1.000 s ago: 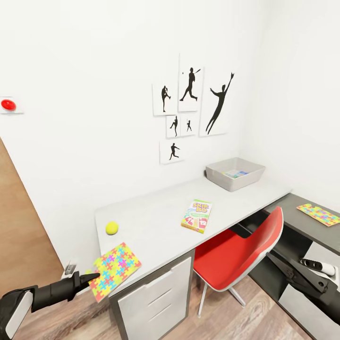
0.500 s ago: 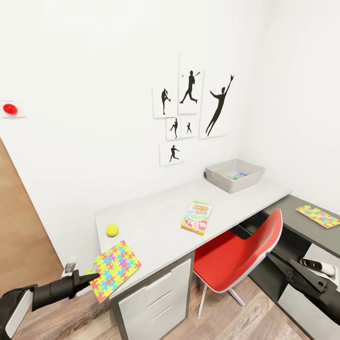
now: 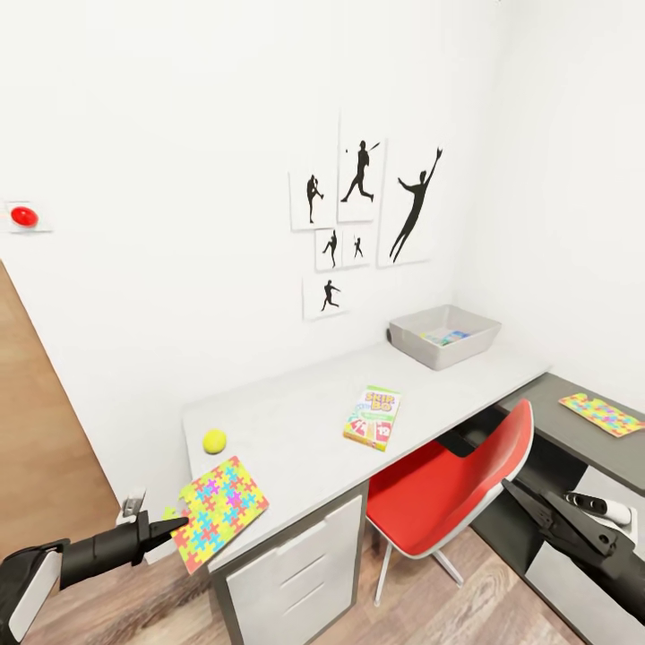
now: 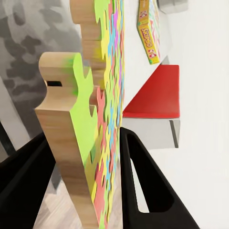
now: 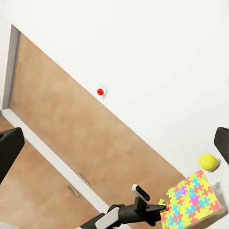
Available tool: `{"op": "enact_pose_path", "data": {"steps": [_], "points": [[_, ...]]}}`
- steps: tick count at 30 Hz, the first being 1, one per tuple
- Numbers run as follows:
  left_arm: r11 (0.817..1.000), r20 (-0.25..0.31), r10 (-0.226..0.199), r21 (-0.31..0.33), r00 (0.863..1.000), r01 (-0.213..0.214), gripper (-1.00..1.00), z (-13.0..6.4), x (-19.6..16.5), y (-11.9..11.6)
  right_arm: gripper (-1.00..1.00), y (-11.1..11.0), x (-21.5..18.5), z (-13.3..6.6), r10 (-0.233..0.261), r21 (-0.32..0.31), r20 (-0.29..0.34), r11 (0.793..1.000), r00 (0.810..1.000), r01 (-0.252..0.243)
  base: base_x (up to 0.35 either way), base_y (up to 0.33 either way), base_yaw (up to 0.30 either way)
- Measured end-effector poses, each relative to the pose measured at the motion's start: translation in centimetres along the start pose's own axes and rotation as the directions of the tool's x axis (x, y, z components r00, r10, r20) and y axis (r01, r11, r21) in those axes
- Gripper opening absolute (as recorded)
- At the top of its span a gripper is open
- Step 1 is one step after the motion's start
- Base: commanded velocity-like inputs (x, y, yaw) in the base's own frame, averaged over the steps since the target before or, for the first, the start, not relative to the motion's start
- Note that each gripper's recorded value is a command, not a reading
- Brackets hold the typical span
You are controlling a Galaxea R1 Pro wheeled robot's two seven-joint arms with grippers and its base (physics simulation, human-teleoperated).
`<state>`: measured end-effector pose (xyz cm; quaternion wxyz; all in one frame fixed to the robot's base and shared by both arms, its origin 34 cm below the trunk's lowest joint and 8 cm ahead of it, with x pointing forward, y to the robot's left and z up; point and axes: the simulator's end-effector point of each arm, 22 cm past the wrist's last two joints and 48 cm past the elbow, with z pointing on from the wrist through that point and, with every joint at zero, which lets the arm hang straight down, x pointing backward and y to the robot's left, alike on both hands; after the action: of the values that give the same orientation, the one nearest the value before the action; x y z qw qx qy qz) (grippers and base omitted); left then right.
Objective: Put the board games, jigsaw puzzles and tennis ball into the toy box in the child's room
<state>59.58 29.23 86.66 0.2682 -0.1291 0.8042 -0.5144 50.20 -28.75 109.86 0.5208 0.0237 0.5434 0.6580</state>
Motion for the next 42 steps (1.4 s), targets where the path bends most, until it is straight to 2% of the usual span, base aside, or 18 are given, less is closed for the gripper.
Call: {"op": "enact_pose_path", "data": {"steps": [6,10,12,16,18,21,25,29,42], "points": [[1.0,0.001,0.002,0.003,1.0,-0.002,-1.0,-0.4,-0.2,-0.8,1.0,0.1,-0.4,0.0,0.009,0.012,0.008,1.0,1.0,-0.009,0.0,0.0,0.0],[0.998,0.0,0.004,0.058,1.0,-0.004,-1.0,-0.7,-0.4,-2.5,1.0,-0.9,-0.5,-0.6,0.036,0.046,0.02,0.998,0.999,-0.037,0.0,0.0,0.0],[0.996,-0.004,0.007,0.092,1.0,-0.007,-1.0,-0.8,-0.3,-3.5,1.0,-1.4,-0.6,-0.7,0.04,0.074,0.023,0.996,0.999,-0.042,0.0,0.0,0.0],[0.989,-0.011,0.035,0.143,0.999,-0.033,-1.0,-1.5,-0.7,-5.6,1.0,-3.1,-1.3,-1.1,0.029,0.177,0.032,0.984,0.999,-0.035,0.0,0.0,0.0],[0.985,-0.012,0.062,0.164,0.998,-0.059,-1.0,-2.4,-1.5,-6.9,1.0,-3.8,-2.2,-1.9,0.018,0.232,0.053,0.972,0.998,-0.029,0.0,0.0,0.0],[0.978,-0.022,0.078,0.197,0.997,-0.072,-1.0,-4.5,-2.6,-9.0,1.0,-3.9,-3.1,-2.5,0.015,0.258,0.07,0.966,0.997,-0.032,0.0,0.0,0.0],[0.966,-0.027,0.101,0.24,0.994,-0.092,-1.0,-6.8,-3.6,-11.1,1.0,-3.6,-3.6,-2.6,0.014,0.266,0.08,0.963,0.997,-0.035,0.0,0.0,0.0],[0.965,-0.027,0.118,0.239,0.993,-0.108,-1.0,-8.1,-4.2,-11.8,1.0,-2.9,-3.9,-2.4,0.01,0.257,0.083,0.966,0.997,-0.031,0.0,0.0,-0.003],[0.963,-0.045,0.138,0.239,0.989,-0.123,-1.0,-9.0,-4.1,-13.6,1.0,-0.4,-4.7,-1.7,0.001,0.215,0.084,0.976,0.996,-0.019,-0.079,0.0,-0.158]]}}
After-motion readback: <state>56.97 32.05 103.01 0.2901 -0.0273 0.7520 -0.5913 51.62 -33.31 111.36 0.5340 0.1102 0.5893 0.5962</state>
